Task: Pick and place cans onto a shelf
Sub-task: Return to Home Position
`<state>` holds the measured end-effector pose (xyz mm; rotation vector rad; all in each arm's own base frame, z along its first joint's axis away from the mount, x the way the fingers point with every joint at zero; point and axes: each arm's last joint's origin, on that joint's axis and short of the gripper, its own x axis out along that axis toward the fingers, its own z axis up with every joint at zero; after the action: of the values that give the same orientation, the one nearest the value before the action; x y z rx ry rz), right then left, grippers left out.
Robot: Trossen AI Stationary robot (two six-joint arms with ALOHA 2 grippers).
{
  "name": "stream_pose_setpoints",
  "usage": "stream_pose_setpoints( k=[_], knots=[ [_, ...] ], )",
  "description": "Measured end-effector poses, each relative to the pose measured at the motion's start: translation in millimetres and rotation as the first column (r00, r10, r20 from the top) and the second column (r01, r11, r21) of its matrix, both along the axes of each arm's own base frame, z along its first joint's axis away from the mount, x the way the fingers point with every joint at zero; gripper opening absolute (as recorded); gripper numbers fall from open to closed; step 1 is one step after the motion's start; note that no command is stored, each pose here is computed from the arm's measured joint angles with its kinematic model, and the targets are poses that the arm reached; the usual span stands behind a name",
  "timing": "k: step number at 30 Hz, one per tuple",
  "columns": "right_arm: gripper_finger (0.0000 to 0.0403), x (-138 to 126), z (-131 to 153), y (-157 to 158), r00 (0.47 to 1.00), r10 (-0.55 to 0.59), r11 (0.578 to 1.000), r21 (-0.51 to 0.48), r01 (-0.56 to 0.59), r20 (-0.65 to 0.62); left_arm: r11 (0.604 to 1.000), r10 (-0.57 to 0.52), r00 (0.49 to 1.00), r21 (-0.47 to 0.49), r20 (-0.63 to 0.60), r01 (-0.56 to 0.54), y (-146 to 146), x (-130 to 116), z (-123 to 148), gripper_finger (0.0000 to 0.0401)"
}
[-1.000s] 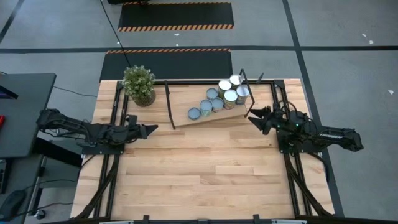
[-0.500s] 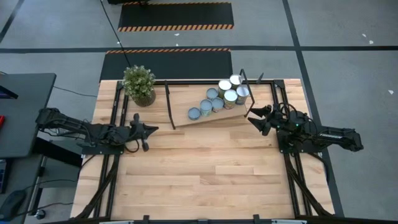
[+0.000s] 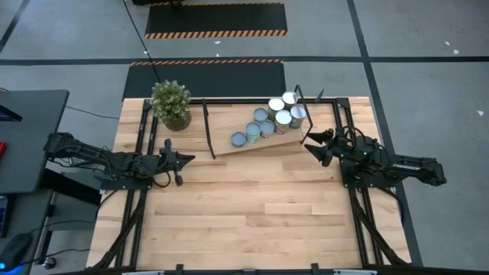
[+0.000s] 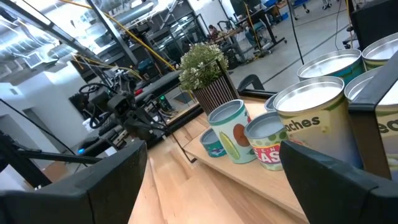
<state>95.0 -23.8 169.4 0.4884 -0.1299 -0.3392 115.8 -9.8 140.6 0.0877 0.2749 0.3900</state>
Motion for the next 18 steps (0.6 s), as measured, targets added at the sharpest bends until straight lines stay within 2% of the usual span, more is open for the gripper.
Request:
stream_pose_setpoints(
  k=[18],
  knots=[
    [0.0374,0.0,0.0,0.0,1.0,0.0,1.0,0.0,0.0,0.0,1.0,0.002,1.0,-0.002,0.013,-0.002,0.0,0.3,1.2,0.0018]
  ],
)
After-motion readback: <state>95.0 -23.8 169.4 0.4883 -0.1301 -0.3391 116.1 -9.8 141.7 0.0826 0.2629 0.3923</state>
